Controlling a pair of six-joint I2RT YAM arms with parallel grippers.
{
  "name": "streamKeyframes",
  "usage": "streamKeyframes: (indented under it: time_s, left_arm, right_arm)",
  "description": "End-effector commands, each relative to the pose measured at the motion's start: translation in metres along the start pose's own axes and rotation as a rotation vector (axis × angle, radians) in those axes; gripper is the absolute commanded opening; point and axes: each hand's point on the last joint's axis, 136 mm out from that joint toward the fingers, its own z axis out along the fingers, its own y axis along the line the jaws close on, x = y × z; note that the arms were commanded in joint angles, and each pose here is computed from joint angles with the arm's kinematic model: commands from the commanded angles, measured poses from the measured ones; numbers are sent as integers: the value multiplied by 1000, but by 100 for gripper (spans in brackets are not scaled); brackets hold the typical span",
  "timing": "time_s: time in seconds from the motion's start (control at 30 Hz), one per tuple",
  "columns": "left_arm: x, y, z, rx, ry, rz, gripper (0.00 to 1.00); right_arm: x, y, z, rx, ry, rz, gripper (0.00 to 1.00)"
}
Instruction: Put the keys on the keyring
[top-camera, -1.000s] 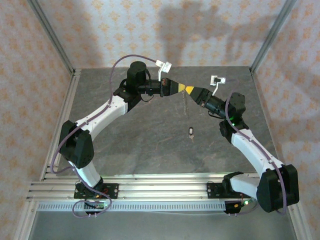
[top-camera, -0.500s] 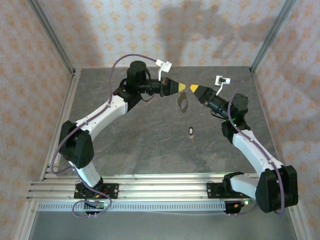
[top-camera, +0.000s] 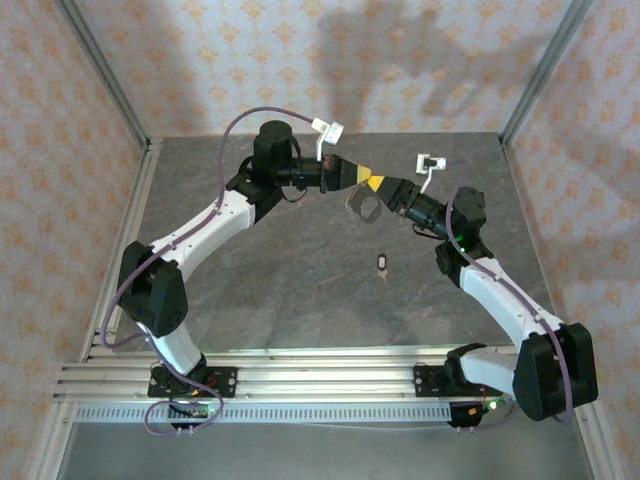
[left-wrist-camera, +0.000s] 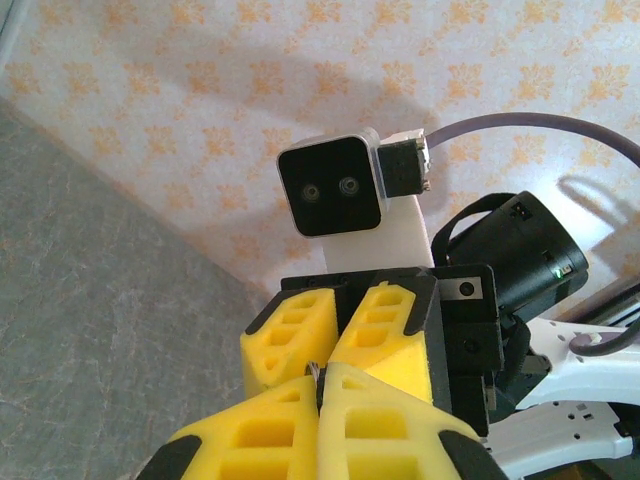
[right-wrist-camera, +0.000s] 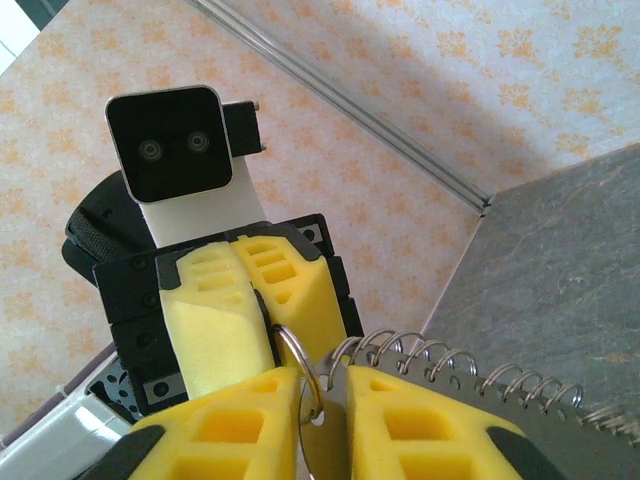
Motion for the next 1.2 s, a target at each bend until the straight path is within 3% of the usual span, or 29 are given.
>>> streamKeyframes:
  time_s: [0.0,0.7,0.83,0.97,1.13,1.17]
  left_arm:
    - [-17,-37,-8,68,-20,98,0]
    - [-9,-34,-5,76,8,112,0]
    - [-7,-35,-4,80,15,113,0]
    - [-6,-34,-3,81,19,113,0]
    - [-15,-27,-5,20,-35,88,0]
    - [-21,-24,-7,-12,-75,67,8]
  right_arm:
    - [-13,22,1,-37,-32,-78,21]
    - [-26,29,-3,-33,-57,-100,19]
    - [-26,29,-2,-35,-54,-102,13]
    - [-24,29,-3,-39,-51,-105,0]
    - [-24,23,-5,-16,-71,-80,0]
    - [-25,19,-6,-3,-86,-66,0]
